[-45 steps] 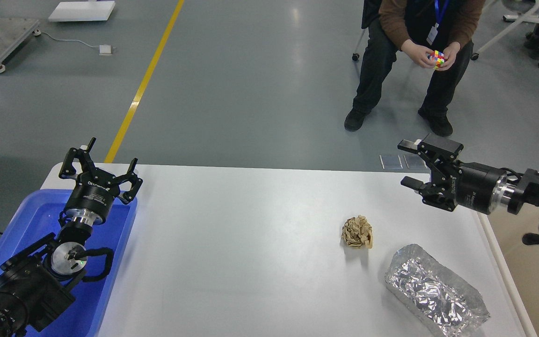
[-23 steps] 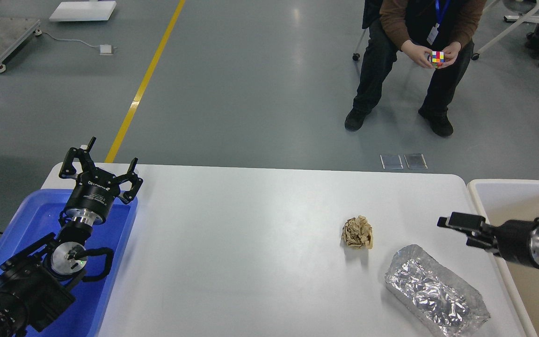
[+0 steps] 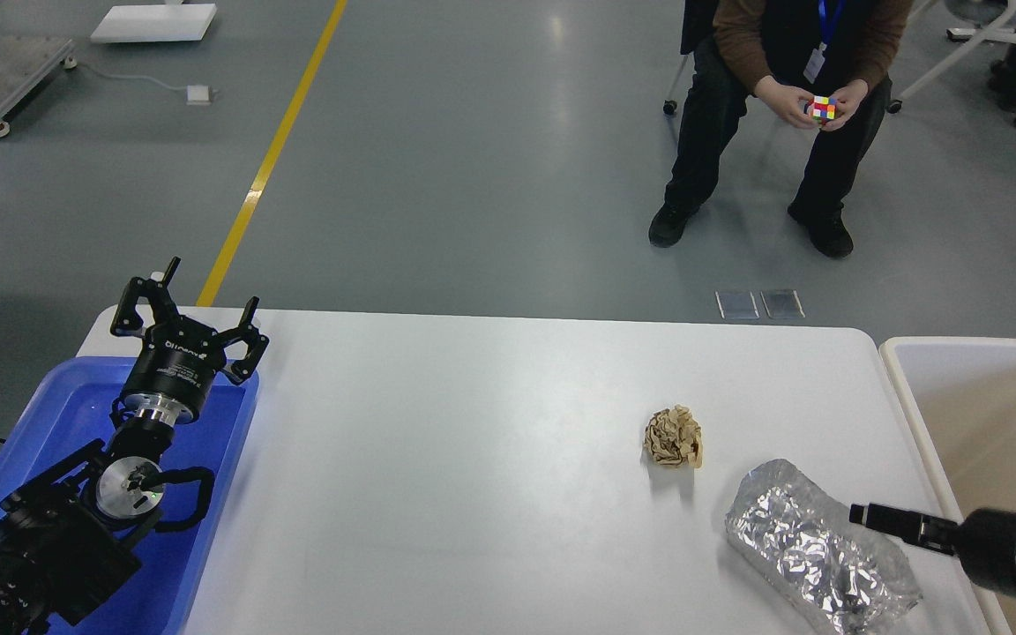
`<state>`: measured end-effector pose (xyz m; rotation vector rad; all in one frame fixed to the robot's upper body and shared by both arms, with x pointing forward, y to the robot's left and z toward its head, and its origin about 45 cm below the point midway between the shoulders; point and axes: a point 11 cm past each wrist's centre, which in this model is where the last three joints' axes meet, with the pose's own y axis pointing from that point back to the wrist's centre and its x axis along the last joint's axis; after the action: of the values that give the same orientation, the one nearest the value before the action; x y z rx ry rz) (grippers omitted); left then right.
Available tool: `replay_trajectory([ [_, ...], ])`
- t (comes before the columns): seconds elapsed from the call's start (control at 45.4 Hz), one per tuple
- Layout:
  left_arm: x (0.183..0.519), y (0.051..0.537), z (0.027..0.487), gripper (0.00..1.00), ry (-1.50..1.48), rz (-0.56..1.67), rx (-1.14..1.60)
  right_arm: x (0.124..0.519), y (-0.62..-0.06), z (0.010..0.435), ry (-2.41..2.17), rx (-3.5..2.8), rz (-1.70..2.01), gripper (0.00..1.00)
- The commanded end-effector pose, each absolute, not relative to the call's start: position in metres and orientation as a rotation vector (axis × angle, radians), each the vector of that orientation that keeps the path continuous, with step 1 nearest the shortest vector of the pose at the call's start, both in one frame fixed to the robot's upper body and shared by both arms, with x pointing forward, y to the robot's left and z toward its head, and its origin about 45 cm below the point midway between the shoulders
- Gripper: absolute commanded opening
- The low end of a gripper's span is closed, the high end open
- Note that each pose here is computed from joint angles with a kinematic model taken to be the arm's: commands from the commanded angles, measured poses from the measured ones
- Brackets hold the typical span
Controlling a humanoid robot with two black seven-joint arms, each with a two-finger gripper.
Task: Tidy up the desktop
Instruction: 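Close the right gripper on the crumpled silver foil bundle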
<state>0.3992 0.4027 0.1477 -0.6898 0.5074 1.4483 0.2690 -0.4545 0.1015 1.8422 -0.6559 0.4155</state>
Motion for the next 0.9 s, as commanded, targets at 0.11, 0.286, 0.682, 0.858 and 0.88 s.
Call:
replay_trajectory([
  [0.11,0.399,0.403,0.148,1.00,0.507,1.448,-0.690,0.255,-0.470,0.078,-0.599,1.805,0.532,1.00],
  [0.286,0.399,0.403,0.148,1.00,0.507,1.448,-0.690,0.254,-0.461,0.073,-0.606,1.829,0.565,1.00],
  [0.682,0.399,0.403,0.148,1.00,0.507,1.448,-0.690,0.240,-0.458,0.067,-0.582,1.866,0.628,0.92],
  [0.858,0.399,0.403,0.148,1.00,0.507,1.448,-0.690,0.235,-0.462,0.059,-0.541,1.845,0.673,0.82],
  [0.88,0.399,0.403,0.148,1.00,0.507,1.448,-0.690,0.234,-0.463,0.059,-0.537,1.842,0.675,0.81],
])
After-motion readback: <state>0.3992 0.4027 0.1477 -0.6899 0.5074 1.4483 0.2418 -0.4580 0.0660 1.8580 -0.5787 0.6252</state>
